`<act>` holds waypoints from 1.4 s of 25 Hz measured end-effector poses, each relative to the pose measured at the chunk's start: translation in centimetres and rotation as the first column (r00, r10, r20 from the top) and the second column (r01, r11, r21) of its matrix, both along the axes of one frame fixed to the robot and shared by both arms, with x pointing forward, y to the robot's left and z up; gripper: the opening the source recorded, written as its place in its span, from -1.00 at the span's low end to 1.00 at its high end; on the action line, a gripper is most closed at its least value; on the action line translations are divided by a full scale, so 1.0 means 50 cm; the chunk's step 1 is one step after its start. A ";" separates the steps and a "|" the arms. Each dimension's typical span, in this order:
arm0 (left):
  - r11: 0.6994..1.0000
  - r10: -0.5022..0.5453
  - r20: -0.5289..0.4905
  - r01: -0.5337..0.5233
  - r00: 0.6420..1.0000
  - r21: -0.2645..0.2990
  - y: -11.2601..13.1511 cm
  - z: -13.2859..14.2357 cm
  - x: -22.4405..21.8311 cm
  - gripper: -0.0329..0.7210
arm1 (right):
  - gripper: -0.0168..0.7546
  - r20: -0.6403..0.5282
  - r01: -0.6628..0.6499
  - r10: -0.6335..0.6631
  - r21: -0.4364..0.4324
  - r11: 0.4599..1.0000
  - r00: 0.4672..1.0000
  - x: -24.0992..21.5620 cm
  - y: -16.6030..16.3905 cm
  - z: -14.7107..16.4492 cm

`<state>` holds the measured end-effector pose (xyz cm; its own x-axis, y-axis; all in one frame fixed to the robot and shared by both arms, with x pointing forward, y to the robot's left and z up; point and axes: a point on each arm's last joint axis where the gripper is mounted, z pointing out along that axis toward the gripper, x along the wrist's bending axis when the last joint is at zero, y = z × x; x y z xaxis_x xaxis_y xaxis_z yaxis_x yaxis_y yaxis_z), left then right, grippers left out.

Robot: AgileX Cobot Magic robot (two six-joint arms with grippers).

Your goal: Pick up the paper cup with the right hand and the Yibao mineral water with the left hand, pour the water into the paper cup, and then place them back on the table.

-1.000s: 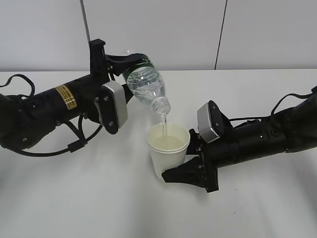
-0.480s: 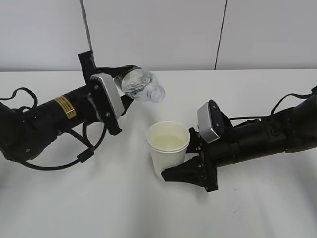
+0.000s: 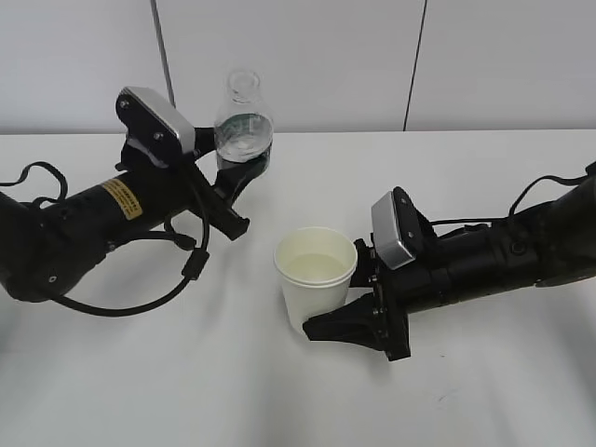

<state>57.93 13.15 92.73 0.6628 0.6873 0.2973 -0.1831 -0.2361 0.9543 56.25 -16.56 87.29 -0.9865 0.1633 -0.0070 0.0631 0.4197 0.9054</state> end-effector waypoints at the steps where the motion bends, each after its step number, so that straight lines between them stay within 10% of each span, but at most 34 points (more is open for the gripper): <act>1: 1.000 0.009 -0.053 -0.010 0.999 -0.026 0.002 0.002 0.000 0.08 | 0.40 0.002 -0.001 0.001 0.000 1.000 1.000 0.000 0.000 0.000; 13: 1.000 0.005 -0.347 -0.015 0.938 -0.025 0.031 -0.034 -0.055 0.08 | 0.40 0.016 -0.004 0.004 0.004 1.000 1.000 0.000 0.000 0.010; 19: 0.991 -0.041 -0.337 -0.004 0.941 -0.131 0.070 -0.045 -0.107 0.08 | 0.40 0.059 0.025 -0.024 -0.017 1.000 0.998 0.005 -0.003 0.045; 35: 0.978 -0.187 -0.366 0.140 0.912 -0.151 0.059 -0.036 -0.143 0.08 | 0.40 -0.034 0.305 -0.308 -0.063 0.950 0.951 0.030 -0.094 0.022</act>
<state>50.76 16.09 90.95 0.8156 0.5740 -0.0735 0.1687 -0.1144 0.9790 57.77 -21.28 88.40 -0.8886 0.4583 0.0167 0.2352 0.4242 0.8745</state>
